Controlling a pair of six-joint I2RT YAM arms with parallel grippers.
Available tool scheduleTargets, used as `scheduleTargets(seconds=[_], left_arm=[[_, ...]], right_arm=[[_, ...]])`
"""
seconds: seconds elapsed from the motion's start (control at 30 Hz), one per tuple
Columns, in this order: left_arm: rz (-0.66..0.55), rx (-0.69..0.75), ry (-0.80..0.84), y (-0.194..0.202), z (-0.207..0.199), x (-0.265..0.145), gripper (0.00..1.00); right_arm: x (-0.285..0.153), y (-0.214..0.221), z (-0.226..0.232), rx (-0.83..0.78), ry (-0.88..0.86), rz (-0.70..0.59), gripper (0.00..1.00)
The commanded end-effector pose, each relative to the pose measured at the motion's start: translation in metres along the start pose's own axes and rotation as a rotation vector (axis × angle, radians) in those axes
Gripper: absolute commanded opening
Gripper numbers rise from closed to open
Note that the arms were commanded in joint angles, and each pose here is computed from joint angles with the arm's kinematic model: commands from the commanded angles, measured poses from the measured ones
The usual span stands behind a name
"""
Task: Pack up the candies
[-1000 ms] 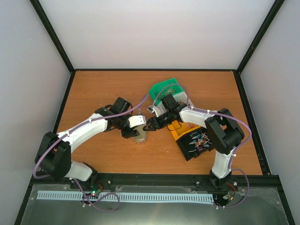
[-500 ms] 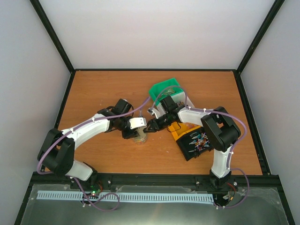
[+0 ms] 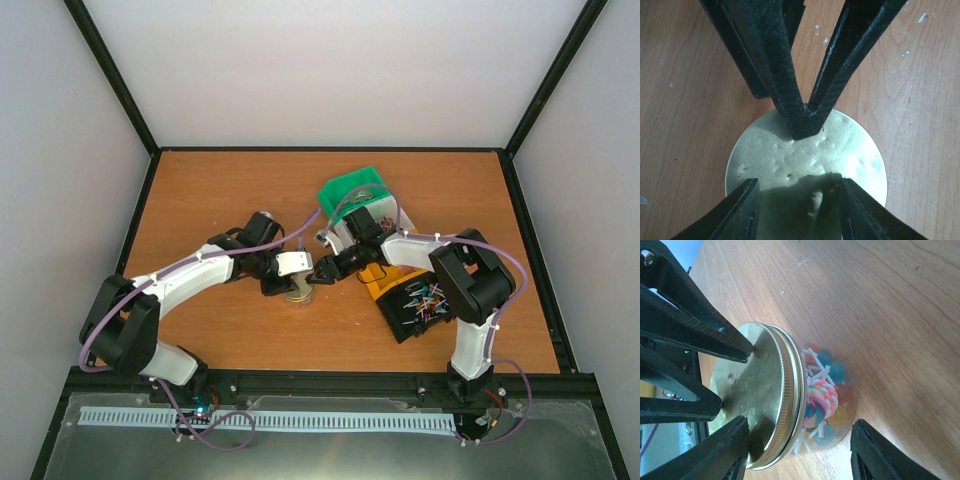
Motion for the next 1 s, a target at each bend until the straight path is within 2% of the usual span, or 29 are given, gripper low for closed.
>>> scheduleTargets(seconds=[0.0, 0.1, 0.2, 0.27, 0.33, 0.4, 0.43, 0.57, 0.67, 0.73, 0.8, 0.87, 0.97], left_arm=[[0.014, -0.064, 0.072, -0.002, -0.005, -0.008, 0.46], [-0.029, -0.078, 0.056, -0.018, 0.003, -0.022, 0.50], [-0.076, -0.083, 0.032, -0.031, 0.008, -0.038, 0.56], [-0.104, -0.088, 0.020, -0.039, 0.010, -0.049, 0.66], [-0.128, -0.096, -0.006, -0.044, 0.013, -0.060, 0.80], [-0.144, -0.112, -0.032, -0.046, 0.013, -0.069, 0.97], [-0.151, -0.124, -0.053, -0.047, 0.015, -0.073, 0.99], [-0.175, -0.157, -0.153, -0.046, 0.018, -0.092, 1.00], [-0.198, -0.221, -0.304, -0.044, 0.025, -0.109, 1.00], [-0.198, -0.243, -0.346, -0.043, 0.025, -0.115, 1.00], [-0.179, -0.248, -0.333, -0.041, 0.021, -0.116, 1.00], [-0.159, -0.224, -0.278, -0.039, 0.014, -0.114, 1.00], [-0.138, -0.210, -0.242, -0.033, 0.006, -0.110, 1.00]], right_arm=[[-0.008, -0.005, 0.008, -0.088, 0.050, -0.048, 0.56], [-0.018, -0.018, 0.024, -0.164, 0.037, -0.093, 0.65], [-0.033, -0.029, 0.041, -0.258, 0.029, -0.158, 0.79], [-0.044, -0.035, 0.052, -0.319, 0.040, -0.201, 0.89], [-0.055, -0.039, 0.059, -0.375, 0.057, -0.242, 0.95], [-0.064, -0.042, 0.065, -0.426, 0.080, -0.279, 1.00], [-0.067, -0.043, 0.067, -0.449, 0.096, -0.296, 1.00], [-0.084, -0.050, 0.085, -0.574, 0.120, -0.381, 1.00], [-0.097, -0.060, 0.097, -0.611, 0.140, -0.476, 1.00], [-0.097, -0.062, 0.101, -0.633, 0.122, -0.457, 1.00], [-0.092, -0.055, 0.100, -0.665, 0.048, -0.401, 1.00], [-0.085, -0.046, 0.094, -0.663, 0.039, -0.404, 1.00], [-0.083, -0.023, 0.082, -0.719, 0.050, -0.521, 1.00]])
Point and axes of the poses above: each gripper's point midway between its finger pads, its own x axis out along the fingers, its own z axis along the line the jaws close on, y = z × x, the point moved 7 cm from there along -x, back along the fingers, and after that the axes turned 10 degrees about x, right-handed, at the moved point
